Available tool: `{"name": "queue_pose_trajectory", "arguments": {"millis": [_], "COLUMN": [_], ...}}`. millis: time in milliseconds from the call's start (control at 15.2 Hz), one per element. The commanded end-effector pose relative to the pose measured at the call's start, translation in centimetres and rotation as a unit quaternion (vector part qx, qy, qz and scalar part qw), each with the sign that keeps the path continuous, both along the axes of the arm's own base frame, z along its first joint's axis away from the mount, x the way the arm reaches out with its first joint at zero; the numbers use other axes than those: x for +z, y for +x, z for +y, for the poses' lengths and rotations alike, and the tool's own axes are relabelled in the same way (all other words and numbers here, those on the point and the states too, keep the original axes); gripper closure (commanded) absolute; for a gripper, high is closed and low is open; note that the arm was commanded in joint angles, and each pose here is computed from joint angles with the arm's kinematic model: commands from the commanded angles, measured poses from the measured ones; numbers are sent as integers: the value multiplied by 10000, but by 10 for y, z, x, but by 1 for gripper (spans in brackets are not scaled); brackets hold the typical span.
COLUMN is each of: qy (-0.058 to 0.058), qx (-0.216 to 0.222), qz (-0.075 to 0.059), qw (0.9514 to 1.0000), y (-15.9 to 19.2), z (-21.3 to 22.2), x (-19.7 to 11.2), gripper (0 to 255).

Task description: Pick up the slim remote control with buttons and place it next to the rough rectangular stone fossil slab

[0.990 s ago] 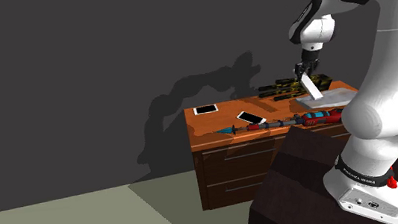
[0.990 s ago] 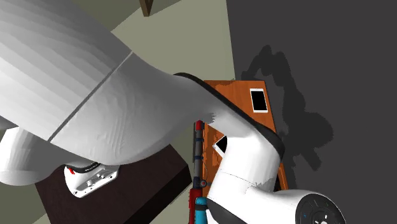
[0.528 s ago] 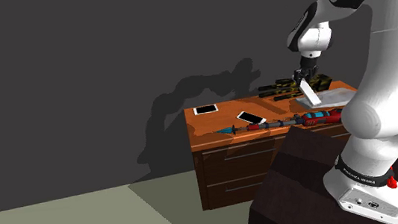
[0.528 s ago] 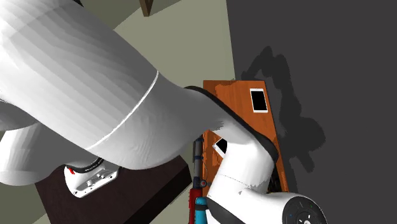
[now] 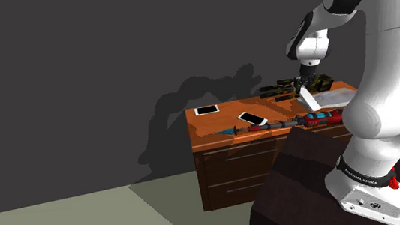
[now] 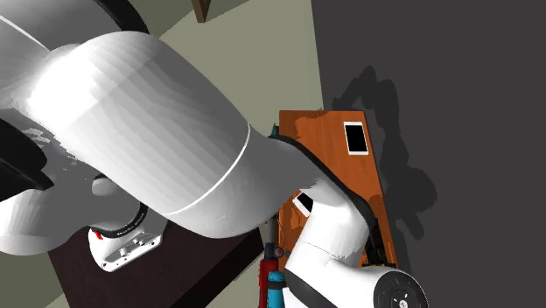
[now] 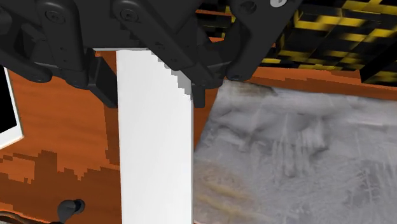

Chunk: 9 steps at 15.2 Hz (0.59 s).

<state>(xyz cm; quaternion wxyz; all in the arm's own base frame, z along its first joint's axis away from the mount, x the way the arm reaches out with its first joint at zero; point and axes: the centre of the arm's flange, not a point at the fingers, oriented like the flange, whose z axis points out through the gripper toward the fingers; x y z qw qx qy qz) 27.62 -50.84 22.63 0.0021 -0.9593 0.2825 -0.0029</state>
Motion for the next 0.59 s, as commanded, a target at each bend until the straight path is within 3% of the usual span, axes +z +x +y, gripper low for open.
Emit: {"name": "queue_pose_trajectory", "arguments": {"millis": [0,528], "qy": [6,6], "qx": [-3,-3], "qz": [8,8], "qw": [10000,10000], "y": [-2,-2], "z": [0,0], "x": [-12,-54], "gripper": [255,255]}}
